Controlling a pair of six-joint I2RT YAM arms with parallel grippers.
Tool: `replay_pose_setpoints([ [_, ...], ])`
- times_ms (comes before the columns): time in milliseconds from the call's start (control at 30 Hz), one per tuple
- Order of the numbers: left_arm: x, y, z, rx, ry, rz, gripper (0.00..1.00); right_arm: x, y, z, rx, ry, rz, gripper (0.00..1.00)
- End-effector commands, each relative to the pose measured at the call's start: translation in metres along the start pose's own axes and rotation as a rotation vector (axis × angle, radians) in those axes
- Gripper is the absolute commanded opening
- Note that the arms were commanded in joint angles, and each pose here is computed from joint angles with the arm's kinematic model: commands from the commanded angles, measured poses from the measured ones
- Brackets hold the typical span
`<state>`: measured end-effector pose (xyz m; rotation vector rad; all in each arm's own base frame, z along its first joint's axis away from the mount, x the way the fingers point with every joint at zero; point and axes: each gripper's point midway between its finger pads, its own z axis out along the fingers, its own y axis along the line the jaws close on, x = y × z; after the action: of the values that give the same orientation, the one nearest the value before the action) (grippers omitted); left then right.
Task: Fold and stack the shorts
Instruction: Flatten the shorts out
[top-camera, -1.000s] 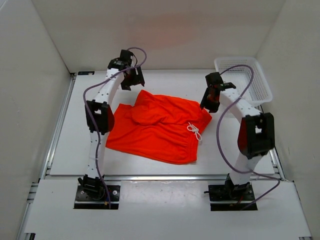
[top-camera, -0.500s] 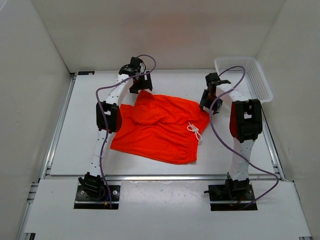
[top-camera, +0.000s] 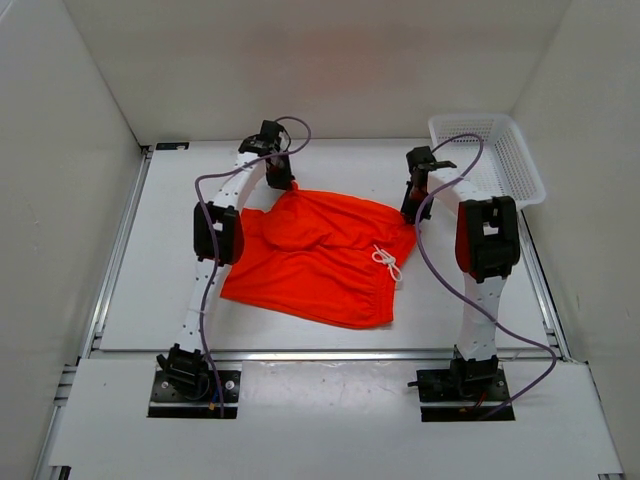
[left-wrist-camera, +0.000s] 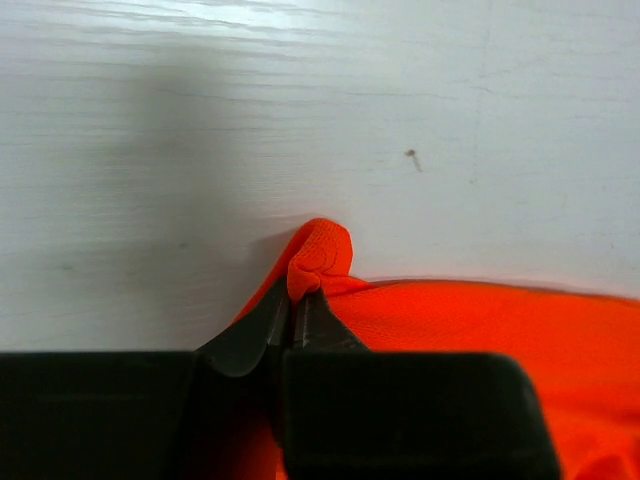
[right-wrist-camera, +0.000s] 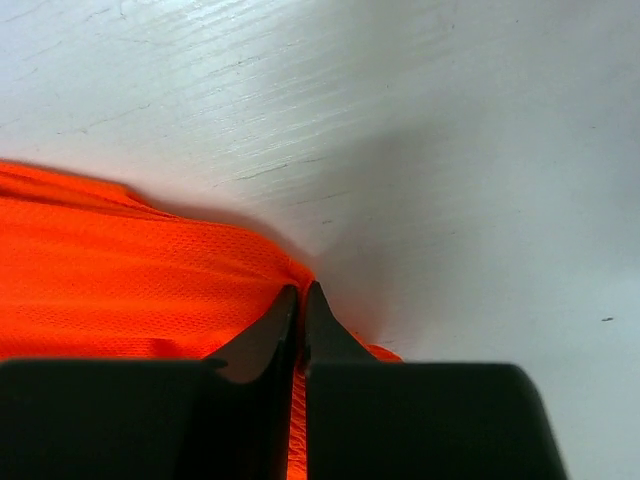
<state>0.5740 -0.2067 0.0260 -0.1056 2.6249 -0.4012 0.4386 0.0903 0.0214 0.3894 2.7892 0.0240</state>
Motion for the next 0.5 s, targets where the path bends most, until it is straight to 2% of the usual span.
replay_pose_setpoints([
  [0, -0.061, 0.021, -0.067, -0.041, -0.171, -0.044, 0.10, -0.010, 0.009, -0.023, -0.035, -0.059, -0.014, 0.00],
  [100, -0.091, 0.034, -0.110, -0.053, -0.266, -0.069, 0.10, -0.018, 0.016, -0.039, -0.061, -0.105, -0.028, 0.00],
  [267, -0.108, 0.036, -0.170, -0.064, -0.348, -0.044, 0.10, -0.020, 0.029, -0.060, -0.102, -0.147, -0.070, 0.00],
  [400, -0.114, 0.034, -0.192, -0.069, -0.387, -0.023, 0.10, -0.029, 0.046, -0.082, -0.135, -0.203, -0.094, 0.00],
  [433, -0.128, 0.029, -0.206, -0.064, -0.442, -0.020, 0.10, -0.033, 0.046, -0.084, -0.127, -0.218, -0.091, 0.00],
  [467, -0.131, 0.032, -0.190, -0.068, -0.438, -0.010, 0.10, -0.037, 0.046, -0.087, -0.126, -0.230, -0.074, 0.00],
])
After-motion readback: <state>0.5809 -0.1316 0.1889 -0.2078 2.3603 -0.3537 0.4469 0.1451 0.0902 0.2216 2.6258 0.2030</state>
